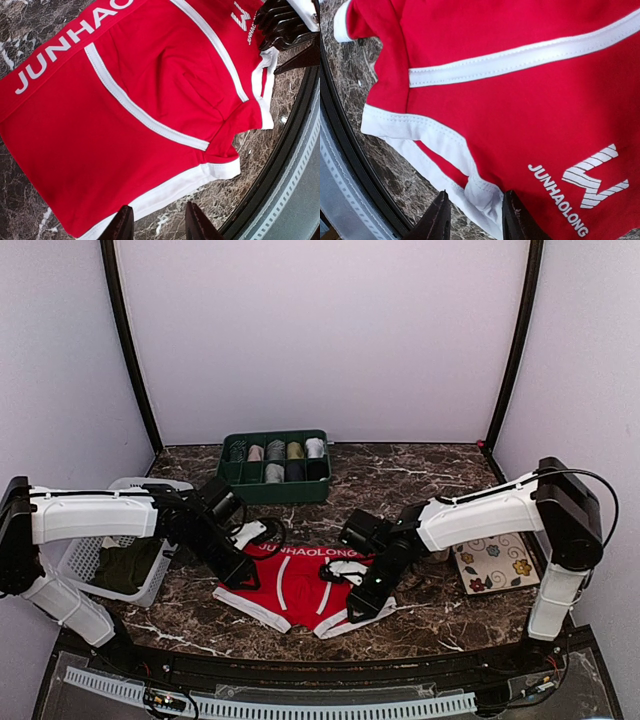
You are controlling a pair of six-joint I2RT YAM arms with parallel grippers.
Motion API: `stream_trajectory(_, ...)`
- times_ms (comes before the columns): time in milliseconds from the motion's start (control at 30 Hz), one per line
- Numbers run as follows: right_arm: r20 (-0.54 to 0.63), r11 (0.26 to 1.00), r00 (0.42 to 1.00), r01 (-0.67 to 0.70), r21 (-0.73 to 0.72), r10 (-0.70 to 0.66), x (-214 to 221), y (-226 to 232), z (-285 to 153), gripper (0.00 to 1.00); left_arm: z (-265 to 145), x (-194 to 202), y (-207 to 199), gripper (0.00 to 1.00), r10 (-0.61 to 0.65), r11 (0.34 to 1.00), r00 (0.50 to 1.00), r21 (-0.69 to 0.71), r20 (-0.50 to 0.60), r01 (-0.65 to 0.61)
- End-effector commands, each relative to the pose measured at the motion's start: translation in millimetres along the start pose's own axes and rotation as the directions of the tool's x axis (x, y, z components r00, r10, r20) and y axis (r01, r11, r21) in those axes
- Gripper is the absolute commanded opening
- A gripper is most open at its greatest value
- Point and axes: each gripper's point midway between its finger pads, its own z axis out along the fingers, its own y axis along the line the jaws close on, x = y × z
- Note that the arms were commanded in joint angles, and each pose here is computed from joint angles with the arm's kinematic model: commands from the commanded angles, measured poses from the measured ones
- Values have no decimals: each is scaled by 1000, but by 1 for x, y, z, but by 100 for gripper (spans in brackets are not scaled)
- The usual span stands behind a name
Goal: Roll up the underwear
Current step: Smooth out the underwear at the center of the board.
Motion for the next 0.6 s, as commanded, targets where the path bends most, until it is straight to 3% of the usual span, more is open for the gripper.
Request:
stream_trajectory(0, -9, 999, 1000, 23, 22, -23, -3, 4, 4, 32, -8, 6, 4, 38, 42, 998, 999, -36, -26, -43)
stream_trajectory(100, -5, 998, 1000, 29, 55, -29, -5, 2, 0, 17, -8, 10, 8, 35, 77, 995, 996, -56, -45, -80)
stream_trajectory(267, 43, 994, 998, 40, 106, -45, -22, 3, -26, 0, -19, 11, 15, 31, 159, 980, 987, -114, -33, -162)
stream_trajectory(433, 70, 996, 996, 48, 73, -53, -30, 17, -50, 0, -34, 7, 2, 30, 257, 965, 966, -59, 37, -254)
stream_trajectory(567, 63, 998, 996, 62, 4, -62, -19, 28, -46, 0, -46, 2, -18, 30, 387, 921, 912, -12, 140, -389)
